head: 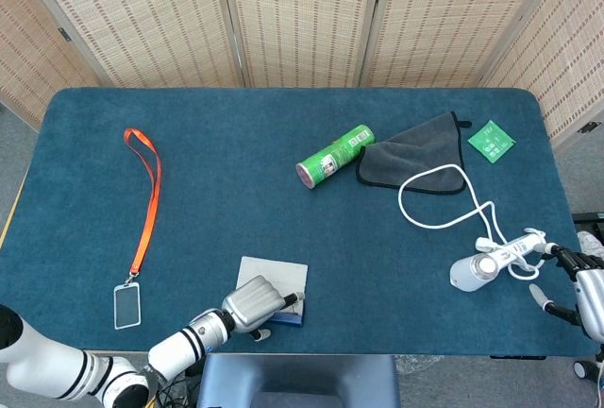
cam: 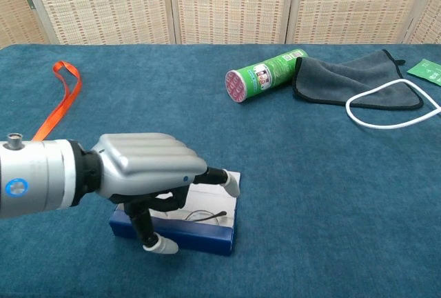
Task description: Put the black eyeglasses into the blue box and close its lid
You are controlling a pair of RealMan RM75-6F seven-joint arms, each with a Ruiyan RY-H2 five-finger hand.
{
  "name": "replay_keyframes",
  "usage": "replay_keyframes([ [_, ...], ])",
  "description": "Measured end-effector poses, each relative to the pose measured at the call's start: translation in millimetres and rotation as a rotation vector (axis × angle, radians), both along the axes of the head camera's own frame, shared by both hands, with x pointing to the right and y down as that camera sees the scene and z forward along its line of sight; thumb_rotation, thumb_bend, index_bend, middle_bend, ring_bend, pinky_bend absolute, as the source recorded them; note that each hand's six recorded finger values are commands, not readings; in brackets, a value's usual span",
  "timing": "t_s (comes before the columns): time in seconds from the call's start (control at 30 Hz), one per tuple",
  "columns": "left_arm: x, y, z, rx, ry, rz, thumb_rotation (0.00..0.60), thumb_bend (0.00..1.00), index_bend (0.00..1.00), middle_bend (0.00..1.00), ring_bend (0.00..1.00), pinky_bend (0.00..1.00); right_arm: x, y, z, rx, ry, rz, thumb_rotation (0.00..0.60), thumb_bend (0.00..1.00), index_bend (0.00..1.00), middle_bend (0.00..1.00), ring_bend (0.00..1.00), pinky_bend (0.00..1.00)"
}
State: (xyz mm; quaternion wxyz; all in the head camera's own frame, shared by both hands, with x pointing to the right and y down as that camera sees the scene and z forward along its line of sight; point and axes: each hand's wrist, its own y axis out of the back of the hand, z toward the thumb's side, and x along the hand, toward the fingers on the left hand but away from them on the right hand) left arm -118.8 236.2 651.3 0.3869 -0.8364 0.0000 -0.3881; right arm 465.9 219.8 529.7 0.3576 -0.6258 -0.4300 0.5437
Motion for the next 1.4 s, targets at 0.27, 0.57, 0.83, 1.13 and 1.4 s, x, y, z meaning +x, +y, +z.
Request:
replay_keyframes([
  [0.27, 11.8, -7.2, 15.8, 0.003, -0.035, -0.032, 0.6, 0.28, 0.18, 0.96, 1.0, 1.0, 2.3, 0.1, -1.4, 0.005, 0.002, 0.005, 0.6, 0.26, 0.29, 0.4, 0.45, 0.43],
  [0.57, 14.7, -35.3, 36.0, 0.01, -0.092, -0.152, 0.6, 0.27, 0.2, 0.97, 1.0, 1.0, 4.3, 1.2, -1.0, 0.004, 0.003, 0.012, 0.6, 0.26, 0.29, 0.4, 0.45, 0.43],
  [0.83, -7.4, -86.6, 57.5, 0.059, -0.175, -0.367, 0.6, 0.27, 0.2, 0.97, 1.0, 1.0, 5.8, 1.6, -1.1, 0.004, 0.003, 0.017, 0.6, 0.26, 0.29, 0.4, 0.45, 0.43],
  [1.13, -66.5, -140.9, 88.8, 0.107, -0.341, -0.582, 0.6, 0.27, 0.2, 0.97, 1.0, 1.0, 4.4, 0.9, -1.2, 0.007, -0.001, 0.012, 0.6, 0.26, 0.29, 0.4, 0.46, 0.43],
  [1.4, -89.6, -159.7, 83.7, 0.09, -0.33, -0.683, 0.6, 0.28, 0.2, 0.97, 1.0, 1.0, 2.3, -0.1, -1.9, 0.01, -0.002, 0.004, 0.6, 0.26, 0.29, 0.4, 0.46, 0.43],
])
